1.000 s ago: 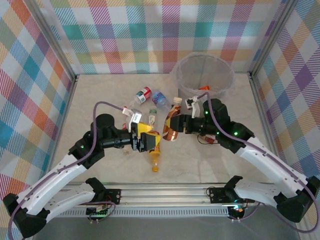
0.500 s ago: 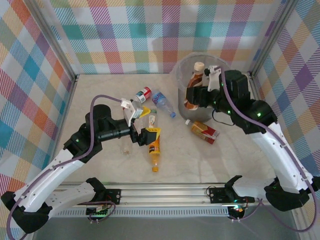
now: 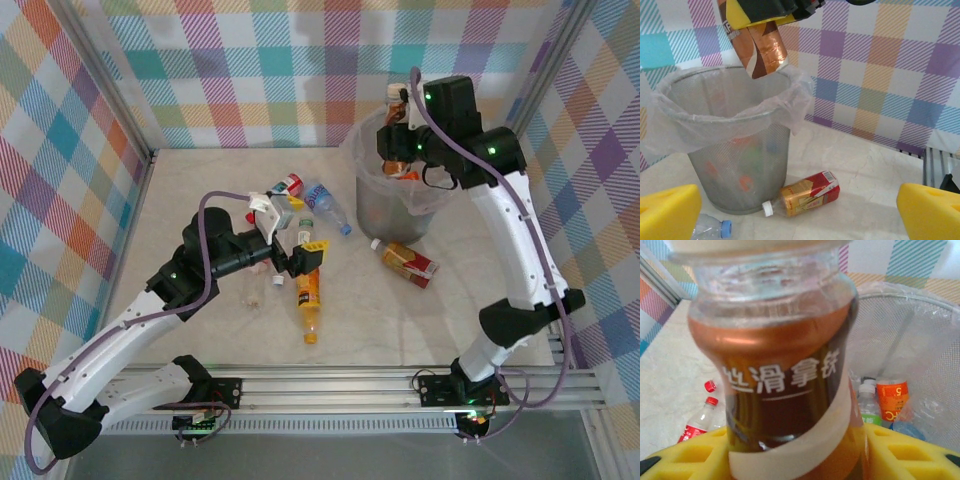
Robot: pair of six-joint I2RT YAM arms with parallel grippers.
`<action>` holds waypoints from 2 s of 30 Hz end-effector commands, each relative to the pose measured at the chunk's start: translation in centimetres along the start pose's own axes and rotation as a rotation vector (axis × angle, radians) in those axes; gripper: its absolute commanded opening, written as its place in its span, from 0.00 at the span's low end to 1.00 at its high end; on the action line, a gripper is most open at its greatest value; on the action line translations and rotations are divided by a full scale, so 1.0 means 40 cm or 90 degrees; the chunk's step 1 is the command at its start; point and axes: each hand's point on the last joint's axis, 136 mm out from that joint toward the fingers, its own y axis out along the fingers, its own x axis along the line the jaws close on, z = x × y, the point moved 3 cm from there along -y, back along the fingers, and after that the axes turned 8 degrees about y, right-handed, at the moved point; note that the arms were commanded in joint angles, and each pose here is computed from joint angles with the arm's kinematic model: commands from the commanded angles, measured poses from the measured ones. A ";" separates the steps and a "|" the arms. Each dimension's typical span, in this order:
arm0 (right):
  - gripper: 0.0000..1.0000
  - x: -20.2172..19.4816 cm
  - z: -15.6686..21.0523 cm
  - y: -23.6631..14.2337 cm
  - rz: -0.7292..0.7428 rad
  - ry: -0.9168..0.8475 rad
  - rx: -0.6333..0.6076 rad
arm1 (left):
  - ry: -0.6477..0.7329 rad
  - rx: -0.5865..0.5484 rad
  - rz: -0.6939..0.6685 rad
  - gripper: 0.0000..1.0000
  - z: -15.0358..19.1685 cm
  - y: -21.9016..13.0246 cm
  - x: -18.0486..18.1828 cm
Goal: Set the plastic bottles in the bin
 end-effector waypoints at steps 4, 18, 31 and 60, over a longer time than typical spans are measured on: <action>0.54 -0.069 -0.010 0.059 0.040 0.000 0.050 | -0.003 -0.015 -0.027 1.00 0.005 0.005 0.019; 0.54 -0.222 0.052 0.268 0.070 0.067 0.173 | -0.043 0.056 -0.026 1.00 0.070 0.039 0.026; 0.56 -0.257 0.192 0.406 0.073 0.080 0.316 | -0.061 0.095 -0.033 1.00 0.091 0.048 0.032; 0.81 -0.239 0.132 0.302 0.081 0.083 0.248 | -0.081 0.132 -0.048 1.00 0.114 0.058 0.043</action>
